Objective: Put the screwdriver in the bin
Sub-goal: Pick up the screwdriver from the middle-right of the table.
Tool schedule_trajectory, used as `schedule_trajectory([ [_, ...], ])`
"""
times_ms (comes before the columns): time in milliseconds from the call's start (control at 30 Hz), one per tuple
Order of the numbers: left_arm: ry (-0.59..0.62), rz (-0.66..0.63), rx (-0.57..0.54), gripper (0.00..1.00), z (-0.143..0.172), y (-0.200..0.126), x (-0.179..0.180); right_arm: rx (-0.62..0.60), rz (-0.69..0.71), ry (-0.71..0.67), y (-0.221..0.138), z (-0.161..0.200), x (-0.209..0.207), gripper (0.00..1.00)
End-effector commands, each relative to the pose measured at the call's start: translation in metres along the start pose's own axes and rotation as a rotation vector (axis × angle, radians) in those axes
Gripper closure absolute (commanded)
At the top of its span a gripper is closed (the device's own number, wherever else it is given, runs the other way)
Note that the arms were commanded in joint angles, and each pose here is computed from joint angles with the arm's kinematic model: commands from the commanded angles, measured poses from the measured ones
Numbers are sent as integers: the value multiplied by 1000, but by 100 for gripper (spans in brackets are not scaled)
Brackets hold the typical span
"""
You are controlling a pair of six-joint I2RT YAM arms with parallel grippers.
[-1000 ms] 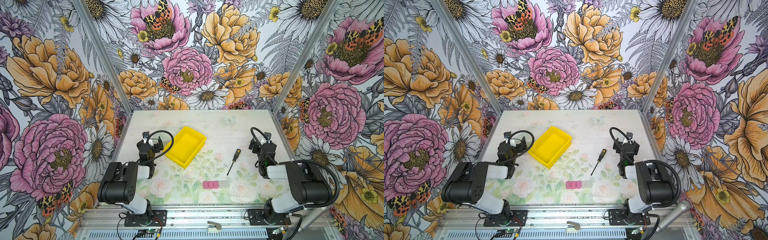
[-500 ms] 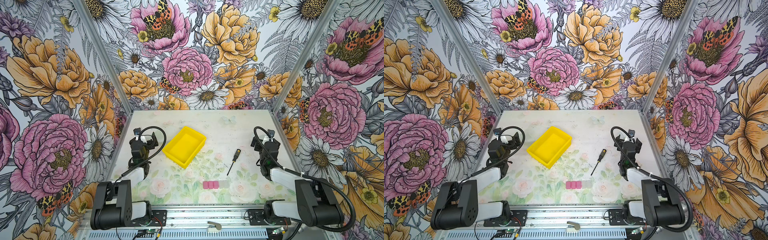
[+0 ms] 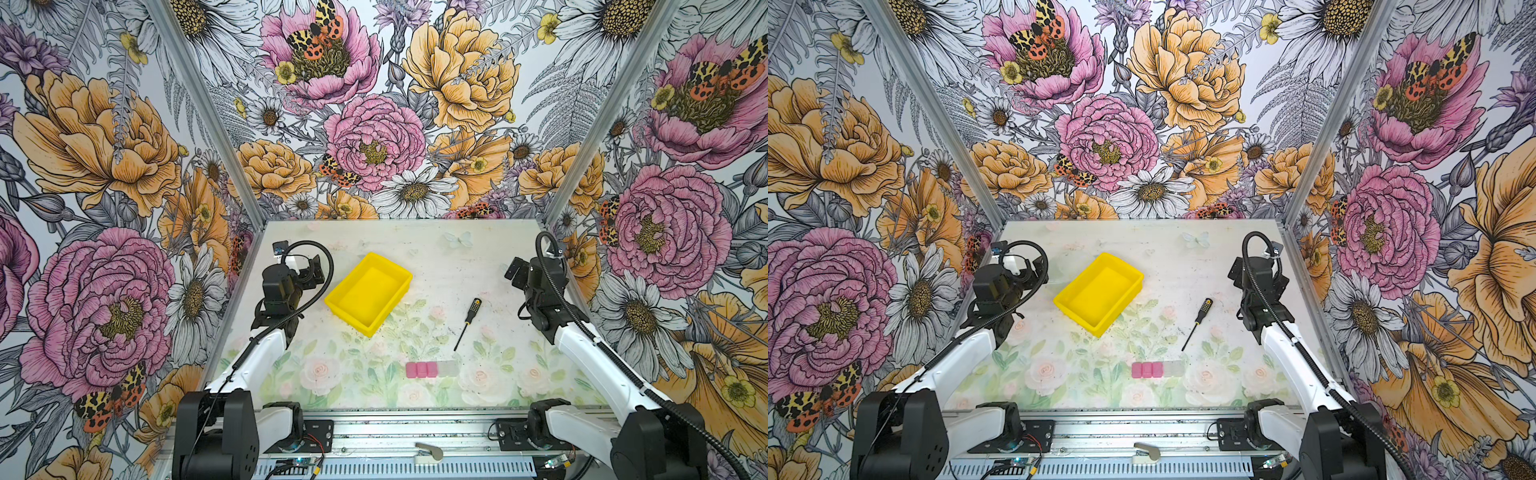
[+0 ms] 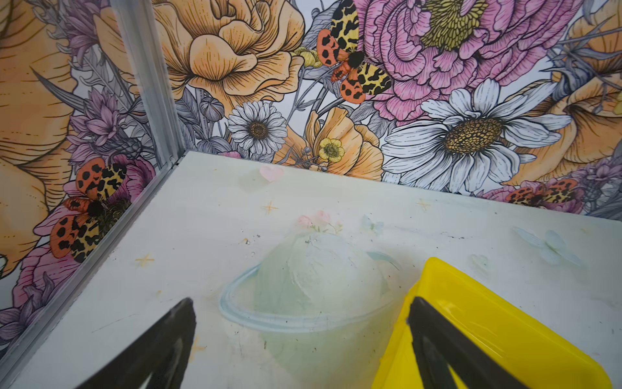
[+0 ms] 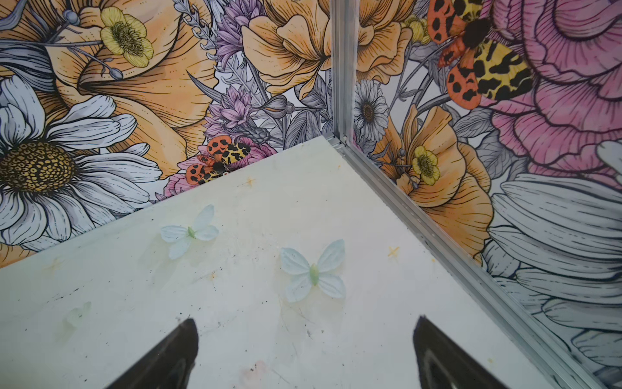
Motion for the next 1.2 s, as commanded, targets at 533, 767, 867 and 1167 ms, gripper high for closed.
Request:
schedule_trajectory([
  [533,-184,112,308,1,-4,-22,-55,526,57,-23,8,60,69,1],
  [767,-168,153,370,1,-1,-19,-65,615,81,-33,25,84,76,0],
  [867,-155,183,368,1,-3,-20,-71,654,88,-57,34,96,79,1],
  [1167,-141,210,361,1,-2,-29,-78,710,80,-70,51,122,80,3],
])
Point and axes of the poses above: each gripper's point midway between its finger pads, its own y axis out along the fingers, its own x axis along the line the jaws close on, z = x × y, the point moved 9 cm from there along -y, back along the fingers, and after that the axes turned 3 degrees about y, right-handed, at the moved point
